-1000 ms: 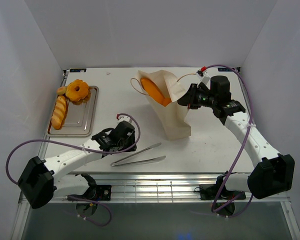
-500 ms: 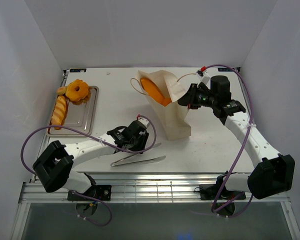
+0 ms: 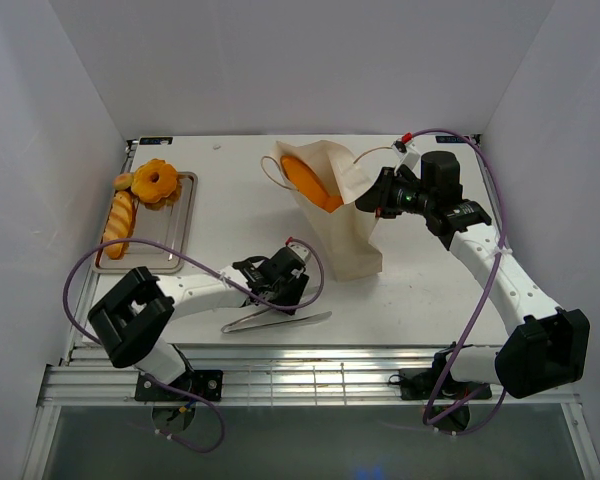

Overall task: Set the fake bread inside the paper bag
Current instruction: Adjust the clamp at the center of the board.

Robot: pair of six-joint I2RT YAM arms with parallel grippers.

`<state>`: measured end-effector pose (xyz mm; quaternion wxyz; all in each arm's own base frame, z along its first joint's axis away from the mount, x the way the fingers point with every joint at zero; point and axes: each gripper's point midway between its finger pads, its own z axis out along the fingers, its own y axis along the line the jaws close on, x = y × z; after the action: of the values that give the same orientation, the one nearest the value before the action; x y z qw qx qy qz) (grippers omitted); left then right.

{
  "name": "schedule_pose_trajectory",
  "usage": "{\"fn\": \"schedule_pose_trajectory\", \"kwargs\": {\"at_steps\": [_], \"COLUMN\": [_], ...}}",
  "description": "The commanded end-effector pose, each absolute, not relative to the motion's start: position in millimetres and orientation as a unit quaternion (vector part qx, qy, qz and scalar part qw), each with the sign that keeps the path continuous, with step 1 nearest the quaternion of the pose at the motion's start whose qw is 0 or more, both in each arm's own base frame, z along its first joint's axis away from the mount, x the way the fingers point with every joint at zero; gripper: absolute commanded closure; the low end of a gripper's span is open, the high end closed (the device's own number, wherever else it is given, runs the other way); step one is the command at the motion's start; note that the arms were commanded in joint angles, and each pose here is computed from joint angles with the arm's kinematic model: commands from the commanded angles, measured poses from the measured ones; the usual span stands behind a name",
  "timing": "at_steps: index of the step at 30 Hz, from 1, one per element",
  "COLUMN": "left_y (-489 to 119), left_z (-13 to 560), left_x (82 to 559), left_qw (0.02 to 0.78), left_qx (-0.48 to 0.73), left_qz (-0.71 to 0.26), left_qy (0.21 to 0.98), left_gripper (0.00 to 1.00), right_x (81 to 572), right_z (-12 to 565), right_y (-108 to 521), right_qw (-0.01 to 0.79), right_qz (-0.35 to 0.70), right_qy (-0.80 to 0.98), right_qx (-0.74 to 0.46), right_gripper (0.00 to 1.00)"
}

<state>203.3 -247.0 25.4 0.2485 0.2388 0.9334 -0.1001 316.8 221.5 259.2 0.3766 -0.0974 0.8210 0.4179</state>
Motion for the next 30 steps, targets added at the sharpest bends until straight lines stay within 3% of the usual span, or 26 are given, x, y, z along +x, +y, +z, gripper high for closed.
{"fn": "schedule_pose_trajectory", "kwargs": {"at_steps": [1, 5, 8, 9, 11, 13, 17, 24, 29, 30], "left_y": [-243.0, -234.2, -213.1, -207.8, -185.3, -178.2, -168.7, -146.9, -129.5, -126.1], "left_z": [22.6, 17.9, 16.4, 16.1, 15.0, 15.7, 20.7, 30.3, 35.1, 34.0], "left_x": [216.5, 225.2, 235.7, 238.4, 251.7, 256.3, 274.6, 308.2, 340.5, 343.5], "left_qw": [0.256, 0.259, 0.257, 0.255, 0.245, 0.243, 0.253, 0.313, 0.341, 0.338], "left_qx": [0.212, 0.179, 0.116, 0.093, 0.035, 0.015, -0.029, -0.098, -0.142, -0.147], "left_qz": [-0.062, -0.042, -0.027, -0.029, -0.024, -0.022, -0.021, 0.024, 0.033, 0.037], "left_qy": [0.941, 0.948, 0.959, 0.962, 0.969, 0.97, 0.967, 0.945, 0.929, 0.929], "left_gripper": [0.32, 0.36, 0.56, 0.69, 0.81, 0.83, 0.82, 0.55, 0.53, 0.48], "right_x": [314.8, 314.0, 313.9, 313.4, 313.4, 313.6, 313.8, 313.6, 311.9, 311.9], "right_z": [253.5, 253.7, 253.9, 254.9, 255.2, 255.1, 252.6, 246.5, 248.5, 250.4], "right_y": [219.0, 218.8, 218.0, 218.1, 218.5, 218.6, 219.2, 218.5, 219.9, 219.8], "right_qw": [0.372, 0.372, 0.374, 0.374, 0.373, 0.374, 0.371, 0.366, 0.364, 0.365], "right_qz": [0.41, 0.41, 0.407, 0.408, 0.409, 0.41, 0.411, 0.409, 0.413, 0.413], "right_qy": [0.827, 0.826, 0.827, 0.826, 0.826, 0.826, 0.827, 0.83, 0.829, 0.828], "right_qx": [-0.103, -0.103, -0.103, -0.103, -0.104, -0.104, -0.103, -0.101, -0.103, -0.104], "right_gripper": [0.92, 0.92, 0.92, 0.92, 0.92, 0.92, 0.92, 0.92, 0.92, 0.92]}}
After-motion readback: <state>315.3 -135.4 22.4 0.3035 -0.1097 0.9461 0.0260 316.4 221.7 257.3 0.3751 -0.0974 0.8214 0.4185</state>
